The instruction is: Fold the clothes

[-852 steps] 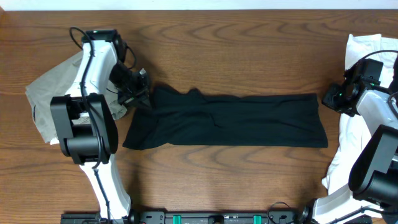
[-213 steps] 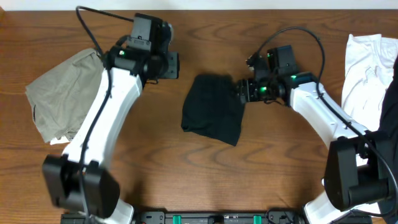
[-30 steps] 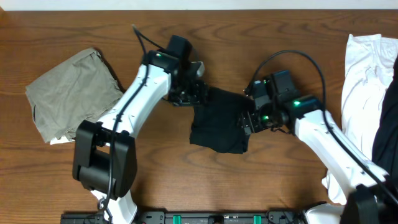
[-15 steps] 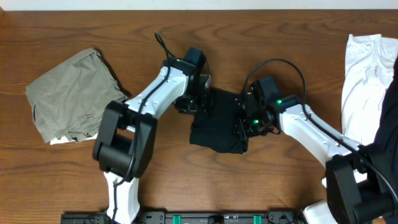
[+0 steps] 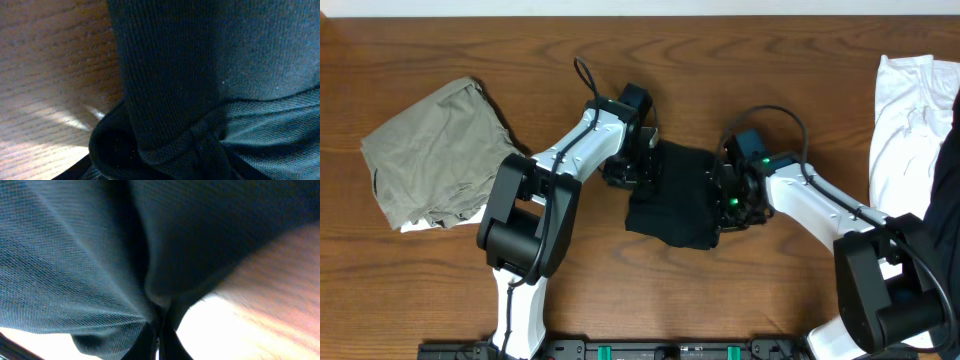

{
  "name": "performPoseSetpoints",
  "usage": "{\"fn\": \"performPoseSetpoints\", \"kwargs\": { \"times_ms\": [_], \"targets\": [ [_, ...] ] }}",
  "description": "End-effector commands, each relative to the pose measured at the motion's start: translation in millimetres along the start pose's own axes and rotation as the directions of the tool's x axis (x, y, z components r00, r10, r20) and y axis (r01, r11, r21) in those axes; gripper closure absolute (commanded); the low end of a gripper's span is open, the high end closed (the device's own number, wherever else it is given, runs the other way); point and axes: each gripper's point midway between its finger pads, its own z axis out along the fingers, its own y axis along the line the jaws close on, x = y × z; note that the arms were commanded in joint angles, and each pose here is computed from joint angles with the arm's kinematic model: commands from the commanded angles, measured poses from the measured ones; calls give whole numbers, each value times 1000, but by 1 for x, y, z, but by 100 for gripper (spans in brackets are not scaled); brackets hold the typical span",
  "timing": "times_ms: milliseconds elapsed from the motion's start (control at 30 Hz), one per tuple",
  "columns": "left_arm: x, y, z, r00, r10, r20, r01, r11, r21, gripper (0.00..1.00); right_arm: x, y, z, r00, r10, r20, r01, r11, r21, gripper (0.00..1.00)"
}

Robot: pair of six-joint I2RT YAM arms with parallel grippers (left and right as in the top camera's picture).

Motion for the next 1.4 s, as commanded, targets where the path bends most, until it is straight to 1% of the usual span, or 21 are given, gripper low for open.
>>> {"fn": "performPoseSetpoints", "kwargs": {
  "times_ms": [0, 100, 133, 267, 333, 400, 467, 567, 600, 633, 667, 700, 900, 1100, 1133, 1167, 1233, 1367],
  "targets": [
    [0, 2, 5, 1000, 24, -2, -24, 1000, -16, 41, 2, -22, -10, 998, 64, 20, -65, 994, 91, 97],
    [-2, 0, 8, 999, 34, 8, -34, 999, -15, 41, 8, -35, -11, 997, 80, 8, -81, 984, 162, 96],
    [-3, -1, 9, 999, 39, 9, -39, 999, -15, 41, 9, -42, -13, 994, 108, 13, -108, 974, 201, 95],
    [0, -4, 16, 999, 48, -7, -48, 999, -18, 41, 8, -52, -15, 987, 157, 40, -162, 953, 257, 94],
    [2, -6, 20, 998, 52, -20, -52, 998, -20, 41, 5, -49, -14, 987, 153, 50, -160, 957, 241, 94],
    [4, -8, 22, 998, 58, -25, -58, 998, -21, 41, -1, -39, -13, 991, 123, 58, -132, 973, 190, 96],
    [5, -10, 23, 998, 63, -26, -64, 998, -21, 41, -9, -26, -17, 993, 89, 74, -98, 987, 127, 94],
    [5, -10, 23, 998, 63, -26, -64, 998, -21, 41, -29, -6, -36, 988, 64, 140, -72, 996, 53, 91],
    [5, -9, 22, 998, 62, -28, -63, 998, -22, 41, -36, 0, -43, 984, 53, 170, -60, 998, 33, 79],
    [5, -9, 22, 998, 61, -29, -62, 998, -22, 41, -42, 5, -50, 979, 44, 200, -48, 999, 19, 60],
    [5, -9, 22, 998, 61, -29, -62, 998, -22, 41, -47, 8, -55, 974, 37, 222, -41, 999, 13, 50],
    [5, -9, 22, 998, 61, -30, -62, 998, -22, 41, -50, 9, -57, 971, 31, 236, -34, 999, 9, 47],
    [6, -9, 22, 998, 61, -30, -61, 998, -22, 41, -52, 3, -44, 971, 33, 237, -39, 999, 21, 48],
    [5, -9, 22, 998, 61, -30, -62, 998, -22, 41, -45, -8, -16, 982, 72, 172, -79, 996, 33, 55],
    [5, -9, 22, 998, 61, -30, -62, 998, -22, 41, -45, -9, -13, 983, 73, 166, -80, 996, 35, 57],
    [5, -9, 22, 998, 61, -30, -62, 998, -22, 41, -45, -11, -10, 984, 75, 162, -83, 996, 40, 63],
    [6, -9, 22, 998, 61, -31, -61, 998, -22, 41, -48, -20, -10, 981, 79, 176, -95, 992, 79, 80],
    [7, -9, 22, 998, 58, -38, -59, 998, -24, 41, -57, -50, -19, 960, 133, 248, -186, 961, 203, 87]
  ]
}}
